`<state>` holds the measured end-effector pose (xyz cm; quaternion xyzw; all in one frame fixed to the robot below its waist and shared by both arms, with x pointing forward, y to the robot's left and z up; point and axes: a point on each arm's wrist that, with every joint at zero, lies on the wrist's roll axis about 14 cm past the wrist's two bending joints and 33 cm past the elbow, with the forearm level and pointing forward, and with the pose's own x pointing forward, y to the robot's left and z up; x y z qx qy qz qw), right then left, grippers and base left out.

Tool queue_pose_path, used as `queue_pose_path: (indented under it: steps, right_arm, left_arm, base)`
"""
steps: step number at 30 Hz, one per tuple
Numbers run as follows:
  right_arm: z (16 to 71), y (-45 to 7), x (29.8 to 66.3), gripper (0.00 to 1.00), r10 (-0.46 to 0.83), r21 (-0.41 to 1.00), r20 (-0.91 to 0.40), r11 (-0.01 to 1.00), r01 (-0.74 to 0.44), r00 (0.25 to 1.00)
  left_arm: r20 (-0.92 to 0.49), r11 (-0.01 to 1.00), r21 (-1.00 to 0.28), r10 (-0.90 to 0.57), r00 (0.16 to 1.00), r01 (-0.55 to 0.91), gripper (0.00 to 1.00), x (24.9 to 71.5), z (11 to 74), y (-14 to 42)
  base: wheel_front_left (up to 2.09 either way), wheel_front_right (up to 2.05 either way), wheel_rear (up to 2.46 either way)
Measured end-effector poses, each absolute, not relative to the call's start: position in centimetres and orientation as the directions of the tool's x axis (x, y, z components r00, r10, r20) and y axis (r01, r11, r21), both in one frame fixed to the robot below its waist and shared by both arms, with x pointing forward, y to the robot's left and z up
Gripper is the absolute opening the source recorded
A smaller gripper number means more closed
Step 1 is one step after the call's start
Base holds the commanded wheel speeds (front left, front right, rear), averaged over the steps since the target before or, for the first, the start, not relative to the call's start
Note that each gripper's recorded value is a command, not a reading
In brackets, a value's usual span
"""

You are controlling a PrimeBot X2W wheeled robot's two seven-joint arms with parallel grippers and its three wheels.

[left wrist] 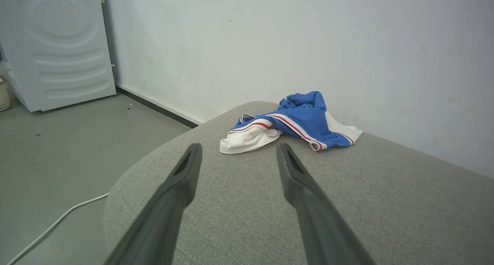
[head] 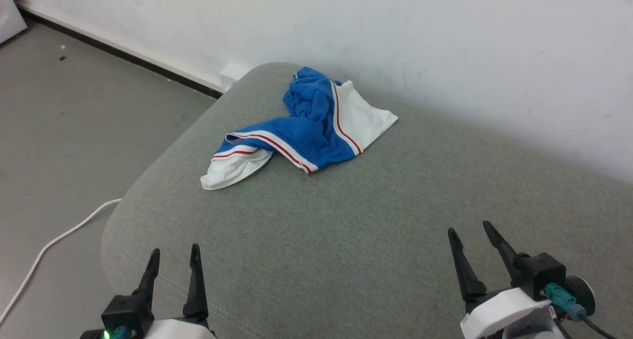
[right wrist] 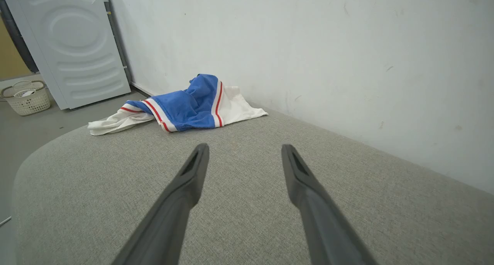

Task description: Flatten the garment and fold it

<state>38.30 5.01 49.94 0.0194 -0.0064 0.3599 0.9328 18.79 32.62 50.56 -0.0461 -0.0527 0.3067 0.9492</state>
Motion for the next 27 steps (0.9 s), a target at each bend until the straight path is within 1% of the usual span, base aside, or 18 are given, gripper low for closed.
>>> queue_pose_path:
  steps: [15,27]
  right_arm:
    - [49.9,7.5,37.7,1.0,0.722,0.029,0.037,0.69,-0.723,0.691]
    - [49.8,7.3,37.7,1.0,0.718,0.028,0.035,0.694,-0.719,0.695]
  left_arm:
    - [0.081,0.751,-0.144,0.658,0.748,-0.645,1.0,15.6,50.1,33.8]
    - [0.072,0.746,-0.16,0.662,0.746,-0.646,1.0,15.5,49.9,33.8]
  base:
    - [0.0,0.0,0.0]
    - [0.0,0.0,0.0]
